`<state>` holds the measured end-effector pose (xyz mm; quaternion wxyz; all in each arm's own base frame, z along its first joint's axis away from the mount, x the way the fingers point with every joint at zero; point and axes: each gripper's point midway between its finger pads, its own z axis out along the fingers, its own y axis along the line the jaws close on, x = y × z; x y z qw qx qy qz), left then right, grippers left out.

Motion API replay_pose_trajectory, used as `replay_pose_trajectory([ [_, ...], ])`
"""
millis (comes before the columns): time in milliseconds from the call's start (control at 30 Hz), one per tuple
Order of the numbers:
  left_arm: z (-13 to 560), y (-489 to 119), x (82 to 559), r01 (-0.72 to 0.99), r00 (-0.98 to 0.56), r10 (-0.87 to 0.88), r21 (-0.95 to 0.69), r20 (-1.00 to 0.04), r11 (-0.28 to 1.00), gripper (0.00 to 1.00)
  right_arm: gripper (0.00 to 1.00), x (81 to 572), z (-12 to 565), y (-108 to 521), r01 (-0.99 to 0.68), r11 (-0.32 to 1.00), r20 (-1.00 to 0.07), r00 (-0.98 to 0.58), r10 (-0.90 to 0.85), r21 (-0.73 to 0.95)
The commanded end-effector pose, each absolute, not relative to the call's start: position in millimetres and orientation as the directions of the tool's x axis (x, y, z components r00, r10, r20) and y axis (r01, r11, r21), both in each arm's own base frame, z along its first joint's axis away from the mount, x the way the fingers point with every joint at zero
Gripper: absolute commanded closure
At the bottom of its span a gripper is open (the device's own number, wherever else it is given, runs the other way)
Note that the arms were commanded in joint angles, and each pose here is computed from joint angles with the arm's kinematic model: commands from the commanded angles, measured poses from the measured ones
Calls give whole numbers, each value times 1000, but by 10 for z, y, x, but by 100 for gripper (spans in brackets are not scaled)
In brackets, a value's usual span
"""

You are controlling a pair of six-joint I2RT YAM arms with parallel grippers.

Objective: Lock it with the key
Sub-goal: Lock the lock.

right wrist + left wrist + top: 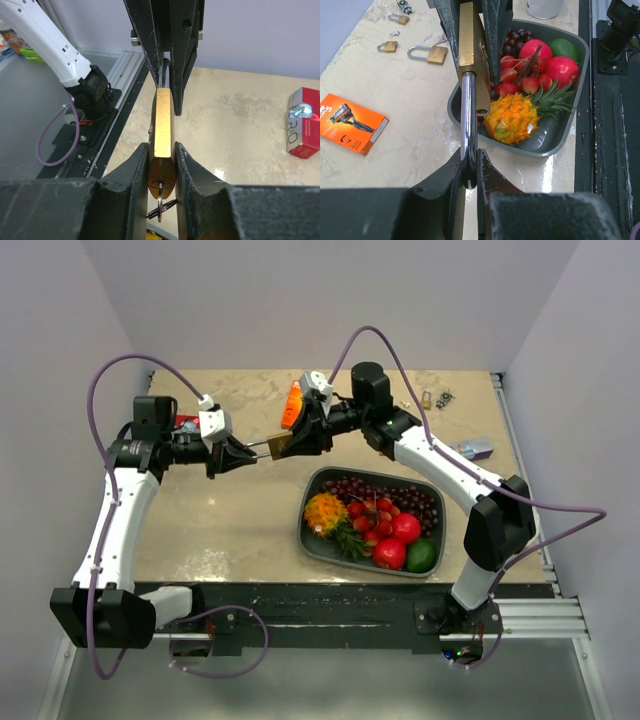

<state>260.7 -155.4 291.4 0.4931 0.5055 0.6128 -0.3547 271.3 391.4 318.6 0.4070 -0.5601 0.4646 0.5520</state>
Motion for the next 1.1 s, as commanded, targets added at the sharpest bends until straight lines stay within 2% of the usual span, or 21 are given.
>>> replay_pose_trajectory([
  [0, 3031, -1610, 2543, 978, 1, 225, 48, -974, 201, 100, 100, 2609, 3724, 3900, -955, -210, -978, 200, 57, -207],
  [300, 3010, -1629, 2526, 981, -15, 215, 26, -977, 190, 100, 100, 2529, 3746, 3983, -932, -220, -957, 277, 86, -289],
  [800, 3374, -2059, 2543, 984, 98, 83, 109, -992, 144, 100, 100, 2079, 3554, 4244, -875, -463, -990, 117, 84, -143],
  [1067, 3553, -2299, 2505, 987, 133, 15, 134, -991, 91, 100, 100, 1936, 3495, 4318, -834, -539, -992, 88, 84, -120],
])
